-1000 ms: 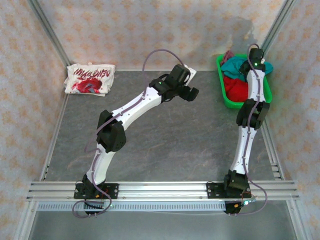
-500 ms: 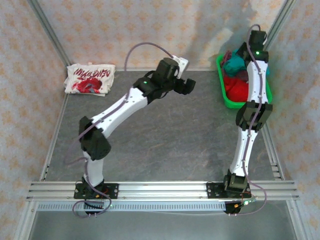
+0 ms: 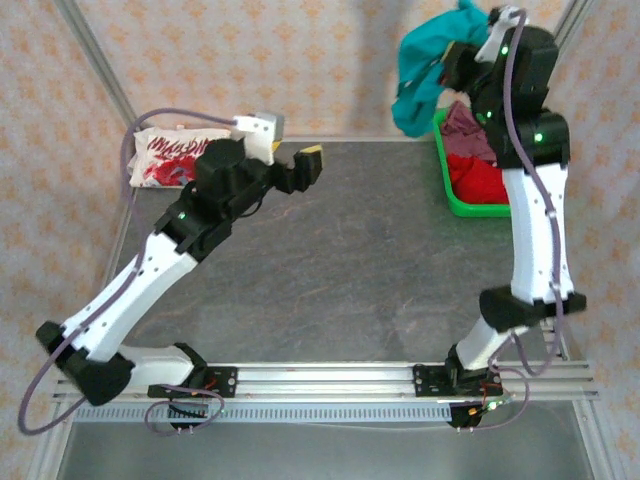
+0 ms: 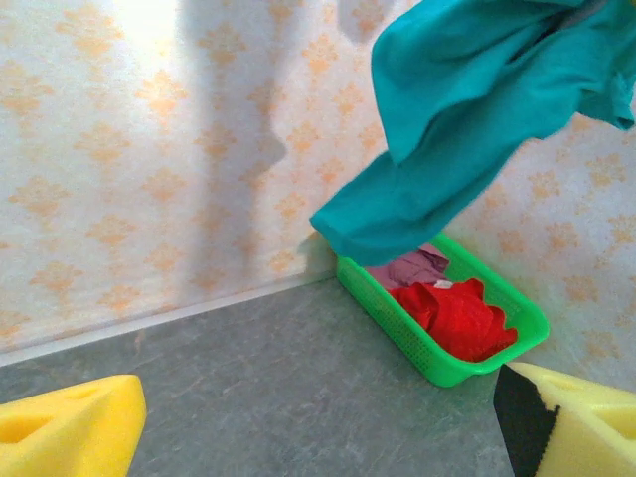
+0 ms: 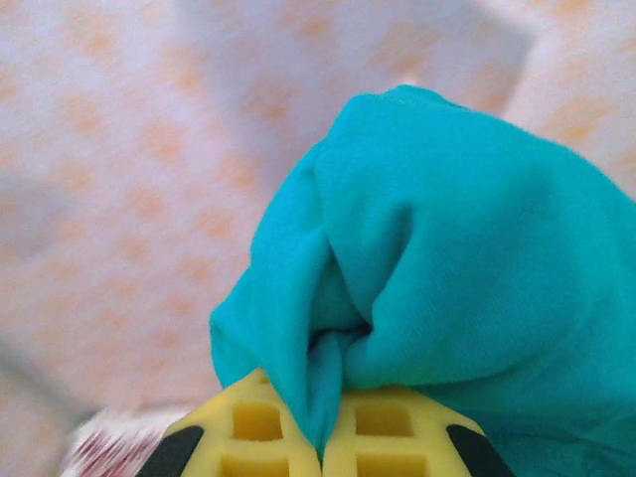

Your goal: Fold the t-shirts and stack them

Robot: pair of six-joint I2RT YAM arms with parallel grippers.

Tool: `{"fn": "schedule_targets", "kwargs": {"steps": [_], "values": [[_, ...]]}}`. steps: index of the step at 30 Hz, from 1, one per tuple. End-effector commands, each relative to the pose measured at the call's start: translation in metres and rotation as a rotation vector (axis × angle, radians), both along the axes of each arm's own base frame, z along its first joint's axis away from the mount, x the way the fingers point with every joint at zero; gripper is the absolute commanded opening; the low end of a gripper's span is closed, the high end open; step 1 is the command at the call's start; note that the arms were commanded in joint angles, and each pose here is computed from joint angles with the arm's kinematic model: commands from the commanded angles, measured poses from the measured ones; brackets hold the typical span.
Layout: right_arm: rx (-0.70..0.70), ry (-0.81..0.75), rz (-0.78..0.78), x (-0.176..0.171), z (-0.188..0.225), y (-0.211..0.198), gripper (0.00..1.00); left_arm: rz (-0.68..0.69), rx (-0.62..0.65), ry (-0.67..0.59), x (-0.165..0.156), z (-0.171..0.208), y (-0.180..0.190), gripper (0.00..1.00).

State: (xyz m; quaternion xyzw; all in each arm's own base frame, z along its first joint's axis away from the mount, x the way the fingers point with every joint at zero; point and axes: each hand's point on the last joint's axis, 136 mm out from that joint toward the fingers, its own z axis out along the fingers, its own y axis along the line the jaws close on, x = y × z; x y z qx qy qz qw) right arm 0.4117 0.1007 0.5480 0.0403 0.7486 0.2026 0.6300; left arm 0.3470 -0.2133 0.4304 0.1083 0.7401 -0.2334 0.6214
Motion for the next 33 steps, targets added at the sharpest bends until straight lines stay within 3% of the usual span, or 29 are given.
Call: {"fn": "schedule_targets", "kwargs": {"steps": [1,4,8,10,13,20,24,29,33], "values": [[0.106,0.015,0.230,-0.029,-0.023,0.056,0.00,0.073,-0.020,-0.033,-0.009,-0.006,0.031,0.92],[0.235,0.075,0.262,-0.034,-0.070,0.075,0.00,0.103,0.012,0.027,-0.013,-0.039,0.048,0.92],[0.382,0.275,0.212,-0.005,-0.177,0.089,0.24,0.145,0.080,0.106,-0.012,-0.093,0.062,0.92],[0.328,0.418,0.124,0.015,-0.245,0.087,0.43,0.167,0.109,0.164,-0.006,-0.128,0.068,0.92],[0.185,0.577,0.031,0.027,-0.314,0.076,0.50,0.145,0.163,0.284,0.003,-0.179,0.064,0.92],[0.085,0.684,0.026,0.017,-0.369,0.065,0.53,-0.035,0.266,0.471,-0.001,-0.261,0.024,0.91],[0.051,0.767,0.021,0.015,-0.402,0.057,0.55,-0.015,0.340,0.531,0.010,-0.298,0.021,0.89],[0.027,0.844,0.029,0.020,-0.429,0.061,0.56,-0.040,0.346,0.529,0.042,-0.308,0.001,0.82],[-0.020,0.907,-0.087,0.020,-0.457,0.037,0.60,-0.109,0.326,0.533,0.060,-0.317,-0.032,0.81]]}}
